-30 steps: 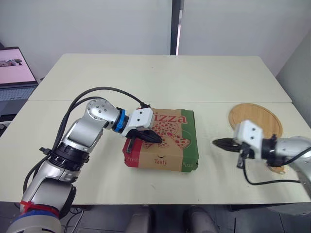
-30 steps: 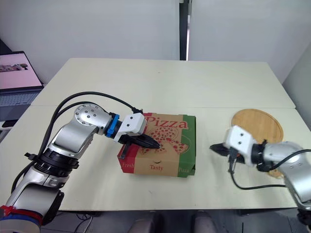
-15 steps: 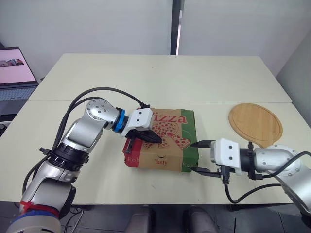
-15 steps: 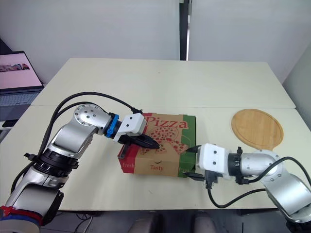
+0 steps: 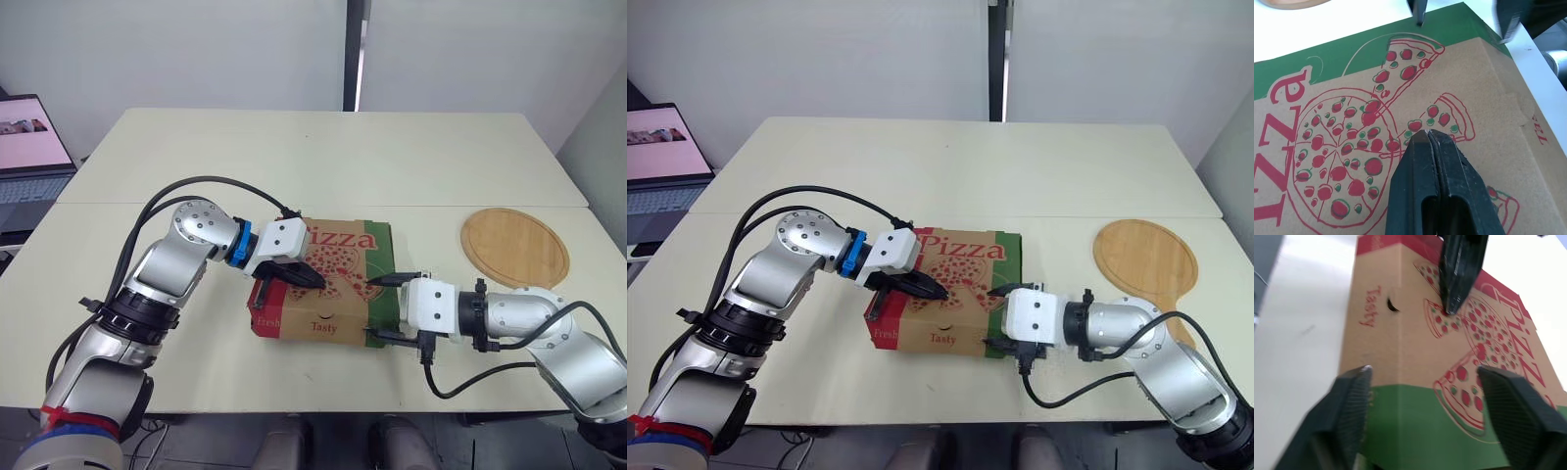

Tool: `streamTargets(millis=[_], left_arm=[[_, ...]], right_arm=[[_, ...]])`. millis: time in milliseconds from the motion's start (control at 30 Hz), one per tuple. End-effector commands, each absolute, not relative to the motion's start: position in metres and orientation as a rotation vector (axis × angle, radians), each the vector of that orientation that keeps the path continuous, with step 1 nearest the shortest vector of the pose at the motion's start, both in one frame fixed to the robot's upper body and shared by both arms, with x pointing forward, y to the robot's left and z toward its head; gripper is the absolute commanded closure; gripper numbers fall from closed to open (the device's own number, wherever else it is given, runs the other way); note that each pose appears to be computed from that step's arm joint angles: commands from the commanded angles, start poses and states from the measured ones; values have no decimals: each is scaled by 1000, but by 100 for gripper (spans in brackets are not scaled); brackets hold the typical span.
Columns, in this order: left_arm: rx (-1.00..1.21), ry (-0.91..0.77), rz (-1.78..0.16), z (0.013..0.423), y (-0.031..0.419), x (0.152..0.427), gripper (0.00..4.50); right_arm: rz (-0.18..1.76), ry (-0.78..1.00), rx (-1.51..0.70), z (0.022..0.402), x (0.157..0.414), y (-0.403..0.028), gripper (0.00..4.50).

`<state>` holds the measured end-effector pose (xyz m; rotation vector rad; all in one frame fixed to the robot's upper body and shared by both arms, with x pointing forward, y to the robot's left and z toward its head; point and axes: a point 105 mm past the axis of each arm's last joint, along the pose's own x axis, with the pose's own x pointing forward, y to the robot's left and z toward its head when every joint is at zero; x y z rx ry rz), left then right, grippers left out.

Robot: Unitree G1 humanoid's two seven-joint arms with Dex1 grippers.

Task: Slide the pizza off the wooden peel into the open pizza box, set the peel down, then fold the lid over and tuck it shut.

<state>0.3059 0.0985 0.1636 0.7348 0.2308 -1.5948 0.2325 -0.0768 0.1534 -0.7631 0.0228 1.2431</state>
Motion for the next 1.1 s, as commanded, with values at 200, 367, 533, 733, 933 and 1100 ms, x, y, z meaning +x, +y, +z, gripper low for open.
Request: streamTargets(millis=[200,367,533,733,933,1100], left_arm=[[751,197,-1589,170,99,306,450],[750,194,-1588,170,99,307,450],[748,191,-1586,172,99,306,450],[746,190,-1586,172,99,306,450],[747,188,-1586,173,99,307,450],[747,180,-1589,175,98,307,450]], right_arm=[[1216,-10,-870,148,231,-80,2],[1179,-27,-895,146,240,-79,2],[1131,-75,-917,151,249,-78,2],[1109,-116,-893,163,252,-77,2],[1107,-141,-869,176,252,-75,2],[1098,-152,-880,180,254,-75,2]])
